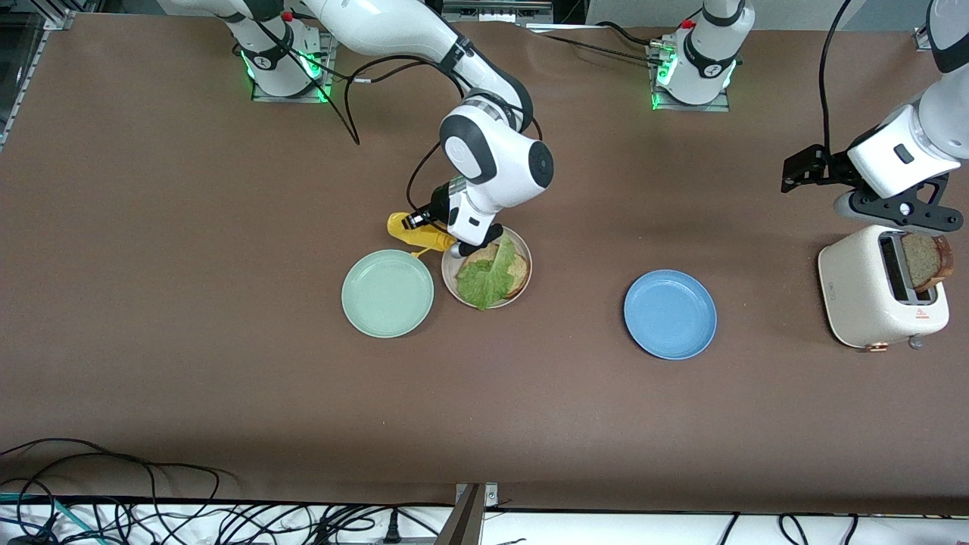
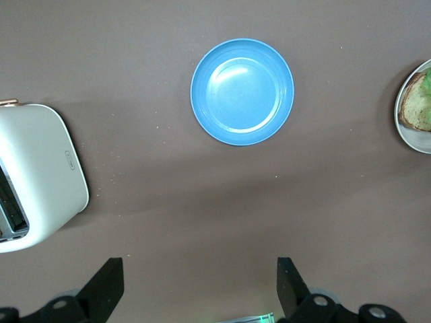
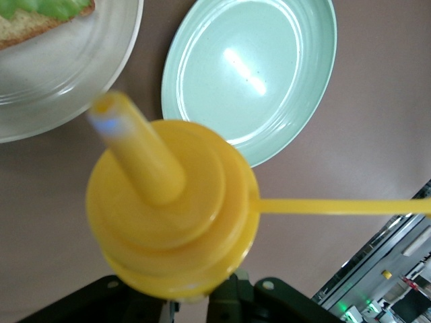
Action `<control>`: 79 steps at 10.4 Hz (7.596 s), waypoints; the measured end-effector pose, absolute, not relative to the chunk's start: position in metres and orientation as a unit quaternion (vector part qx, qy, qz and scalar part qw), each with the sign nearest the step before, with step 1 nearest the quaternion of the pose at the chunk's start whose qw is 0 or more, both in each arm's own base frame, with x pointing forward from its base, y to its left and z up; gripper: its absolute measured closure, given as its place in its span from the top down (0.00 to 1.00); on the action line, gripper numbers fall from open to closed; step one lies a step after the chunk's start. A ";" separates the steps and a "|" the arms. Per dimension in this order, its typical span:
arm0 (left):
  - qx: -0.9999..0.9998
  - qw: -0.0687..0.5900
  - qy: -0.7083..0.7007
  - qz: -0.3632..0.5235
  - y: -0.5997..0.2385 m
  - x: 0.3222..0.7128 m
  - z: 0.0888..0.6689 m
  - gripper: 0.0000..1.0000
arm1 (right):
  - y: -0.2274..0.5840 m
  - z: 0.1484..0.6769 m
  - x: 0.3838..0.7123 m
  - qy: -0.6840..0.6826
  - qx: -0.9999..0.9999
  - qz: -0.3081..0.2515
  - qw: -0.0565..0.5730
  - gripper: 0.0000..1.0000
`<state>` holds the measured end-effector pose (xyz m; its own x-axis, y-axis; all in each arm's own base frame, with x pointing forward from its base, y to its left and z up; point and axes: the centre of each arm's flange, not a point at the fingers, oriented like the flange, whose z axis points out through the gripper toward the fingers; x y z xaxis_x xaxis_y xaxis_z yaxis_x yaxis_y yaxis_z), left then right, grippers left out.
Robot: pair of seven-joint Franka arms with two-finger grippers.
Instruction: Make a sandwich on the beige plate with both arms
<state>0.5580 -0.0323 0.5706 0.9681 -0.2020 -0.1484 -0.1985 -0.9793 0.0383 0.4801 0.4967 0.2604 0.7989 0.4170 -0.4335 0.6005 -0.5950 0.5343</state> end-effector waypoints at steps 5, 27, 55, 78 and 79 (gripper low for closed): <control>0.992 0.012 -0.101 -0.076 -0.032 0.558 0.571 1.00 | 0.510 0.227 0.463 0.334 0.842 -0.148 0.397 0.18; 0.993 0.011 -0.097 -0.060 -0.028 0.560 0.588 1.00 | 0.271 0.385 0.606 0.385 0.918 -0.082 0.055 0.18; 0.992 0.012 -0.100 -0.070 -0.032 0.566 0.577 1.00 | 0.098 0.217 0.616 0.388 0.896 0.058 -0.209 0.48; 0.998 -0.044 0.041 -0.015 0.056 0.578 0.569 1.00 | 0.145 0.396 0.606 0.238 0.951 -0.098 -0.169 1.00; 0.998 -0.053 0.045 -0.011 0.062 0.579 0.570 1.00 | 0.165 0.402 0.604 0.220 0.958 -0.103 -0.150 1.00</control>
